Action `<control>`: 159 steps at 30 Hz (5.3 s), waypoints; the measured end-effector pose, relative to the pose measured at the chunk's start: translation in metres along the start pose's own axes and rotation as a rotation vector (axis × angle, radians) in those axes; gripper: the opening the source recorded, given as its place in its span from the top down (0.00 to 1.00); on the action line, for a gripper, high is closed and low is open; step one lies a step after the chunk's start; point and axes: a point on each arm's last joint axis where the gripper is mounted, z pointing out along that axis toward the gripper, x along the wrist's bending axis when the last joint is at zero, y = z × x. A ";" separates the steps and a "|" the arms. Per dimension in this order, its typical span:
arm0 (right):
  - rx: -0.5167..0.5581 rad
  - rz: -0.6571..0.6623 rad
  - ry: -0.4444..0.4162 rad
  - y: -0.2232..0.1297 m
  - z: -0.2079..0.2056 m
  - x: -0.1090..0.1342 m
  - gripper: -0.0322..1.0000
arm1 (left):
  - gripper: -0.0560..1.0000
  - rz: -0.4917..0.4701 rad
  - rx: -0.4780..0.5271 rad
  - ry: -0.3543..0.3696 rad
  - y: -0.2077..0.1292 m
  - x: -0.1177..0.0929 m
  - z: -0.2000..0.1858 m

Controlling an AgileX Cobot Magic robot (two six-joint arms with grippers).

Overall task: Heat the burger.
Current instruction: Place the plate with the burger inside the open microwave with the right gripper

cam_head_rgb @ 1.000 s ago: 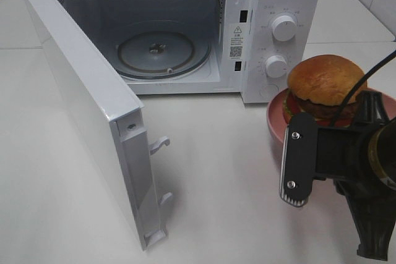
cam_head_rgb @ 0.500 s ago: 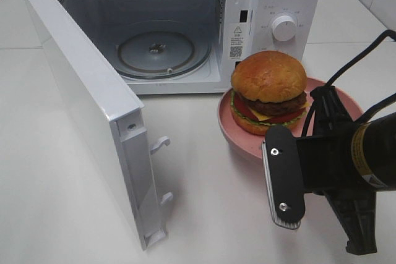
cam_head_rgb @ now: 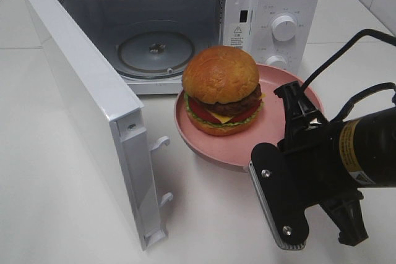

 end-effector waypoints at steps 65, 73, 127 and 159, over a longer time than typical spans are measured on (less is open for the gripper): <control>-0.121 -0.165 -0.061 -0.031 0.041 -0.046 0.93 | 0.01 0.000 0.000 0.000 0.000 0.000 0.000; -0.141 -0.184 -0.068 -0.020 0.049 -0.058 0.93 | 0.01 0.000 0.000 0.000 0.000 0.000 0.000; -0.207 -0.174 0.040 0.015 0.135 -0.139 0.93 | 0.01 0.002 0.000 -0.003 0.000 0.000 0.000; -0.173 -0.097 0.025 0.000 0.184 -0.197 0.93 | 0.01 0.001 0.000 -0.004 0.000 0.000 0.000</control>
